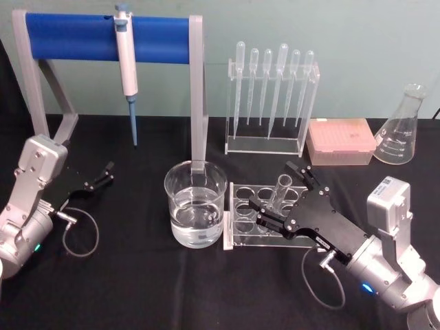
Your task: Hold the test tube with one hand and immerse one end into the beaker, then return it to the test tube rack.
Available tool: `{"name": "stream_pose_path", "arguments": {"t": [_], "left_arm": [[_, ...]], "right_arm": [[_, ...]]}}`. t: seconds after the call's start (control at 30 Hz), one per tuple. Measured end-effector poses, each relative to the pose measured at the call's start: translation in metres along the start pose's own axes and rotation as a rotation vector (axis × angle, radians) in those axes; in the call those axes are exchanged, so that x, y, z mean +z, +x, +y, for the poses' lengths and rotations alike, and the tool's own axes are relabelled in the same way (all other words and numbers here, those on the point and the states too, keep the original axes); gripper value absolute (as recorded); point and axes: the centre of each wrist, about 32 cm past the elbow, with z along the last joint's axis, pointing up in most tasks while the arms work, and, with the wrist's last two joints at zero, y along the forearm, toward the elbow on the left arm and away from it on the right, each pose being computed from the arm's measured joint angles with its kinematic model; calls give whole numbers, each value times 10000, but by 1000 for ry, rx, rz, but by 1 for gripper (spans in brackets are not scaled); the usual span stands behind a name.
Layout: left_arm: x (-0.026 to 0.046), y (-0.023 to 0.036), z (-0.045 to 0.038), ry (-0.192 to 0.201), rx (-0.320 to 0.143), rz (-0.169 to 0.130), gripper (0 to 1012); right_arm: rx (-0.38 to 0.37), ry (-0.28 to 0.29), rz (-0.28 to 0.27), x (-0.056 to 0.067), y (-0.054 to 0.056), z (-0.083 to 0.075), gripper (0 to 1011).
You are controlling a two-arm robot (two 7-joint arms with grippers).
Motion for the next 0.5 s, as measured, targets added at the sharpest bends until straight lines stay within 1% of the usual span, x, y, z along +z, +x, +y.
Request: {"name": "stream_pose_path", "arguments": {"t": [0.13, 0.17, 0.2, 0.27, 0.33, 0.37, 0.47, 0.5], "left_arm": [[0, 0, 0, 0, 0, 0, 1000], [0, 0, 0, 0, 0, 0, 1000], [0, 0, 0, 0, 0, 0, 1000], [0, 0, 0, 0, 0, 0, 1000], [0, 0, 0, 0, 0, 0, 1000], [0, 0, 0, 0, 0, 0, 1000], [0, 0, 0, 0, 0, 0, 1000], [0, 0, 0, 0, 0, 0, 1000]], "right_arm": [[4, 7, 9, -22, 1, 6, 967], [4, 10, 11, -23, 3, 5, 924], [5, 11, 13, -24, 4, 3, 909], [6, 16, 20, -31, 3, -1, 842], [7, 18, 25, -35, 3, -2, 814], [8, 19, 28, -39, 2, -2, 754], [10, 22, 31, -39, 4, 2, 696], [11, 23, 32, -38, 4, 3, 633]]}}
